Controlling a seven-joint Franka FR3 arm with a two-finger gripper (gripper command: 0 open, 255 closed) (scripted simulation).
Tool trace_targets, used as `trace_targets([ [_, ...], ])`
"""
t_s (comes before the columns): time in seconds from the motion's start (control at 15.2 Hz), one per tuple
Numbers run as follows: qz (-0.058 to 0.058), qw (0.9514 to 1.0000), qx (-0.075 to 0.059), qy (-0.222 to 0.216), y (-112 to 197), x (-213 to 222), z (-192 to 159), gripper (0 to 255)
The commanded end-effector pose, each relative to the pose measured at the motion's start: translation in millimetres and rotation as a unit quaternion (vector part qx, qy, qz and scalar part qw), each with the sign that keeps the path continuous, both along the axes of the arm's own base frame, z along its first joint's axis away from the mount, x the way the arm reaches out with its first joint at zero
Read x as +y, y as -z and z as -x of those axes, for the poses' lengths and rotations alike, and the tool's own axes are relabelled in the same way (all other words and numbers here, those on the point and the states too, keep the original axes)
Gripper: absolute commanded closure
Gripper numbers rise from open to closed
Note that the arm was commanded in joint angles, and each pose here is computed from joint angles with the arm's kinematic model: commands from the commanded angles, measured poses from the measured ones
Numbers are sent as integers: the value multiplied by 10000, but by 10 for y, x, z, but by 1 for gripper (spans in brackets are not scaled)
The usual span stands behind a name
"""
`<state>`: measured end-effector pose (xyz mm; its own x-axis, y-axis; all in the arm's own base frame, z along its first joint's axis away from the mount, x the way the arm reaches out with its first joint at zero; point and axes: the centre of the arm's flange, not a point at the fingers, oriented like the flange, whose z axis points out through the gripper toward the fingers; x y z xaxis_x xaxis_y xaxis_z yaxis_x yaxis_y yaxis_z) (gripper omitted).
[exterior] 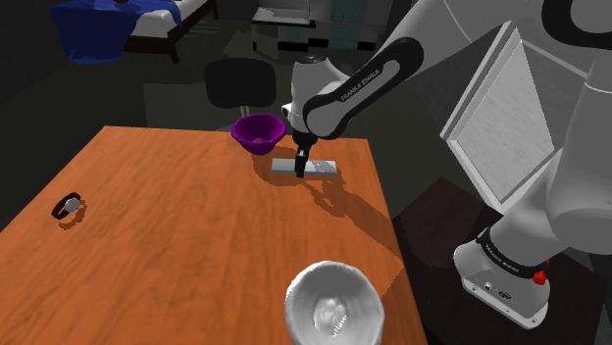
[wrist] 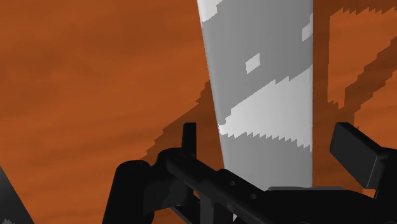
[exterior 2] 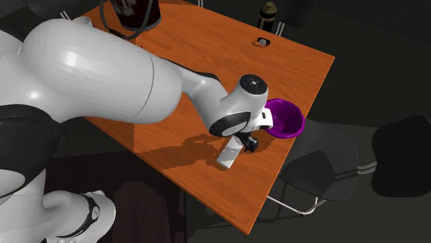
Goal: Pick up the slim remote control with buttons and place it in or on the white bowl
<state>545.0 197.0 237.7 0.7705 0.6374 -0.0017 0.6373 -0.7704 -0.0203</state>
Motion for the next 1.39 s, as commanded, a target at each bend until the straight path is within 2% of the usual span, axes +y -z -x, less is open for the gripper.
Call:
trace_targets([
  [0.0, -1, 10000, -3, -1, 19, 0, 1, 0],
  [0.33, -1, 10000, -2, -1, 19, -1, 1, 0],
  [0.4, -1, 10000, -2, -1, 19, -1, 1, 255],
  [0.99, -1, 10000, -3, -1, 19, 0, 1, 255],
  [1.32, -1, 10000, -3, -1, -245, 0, 1, 255],
])
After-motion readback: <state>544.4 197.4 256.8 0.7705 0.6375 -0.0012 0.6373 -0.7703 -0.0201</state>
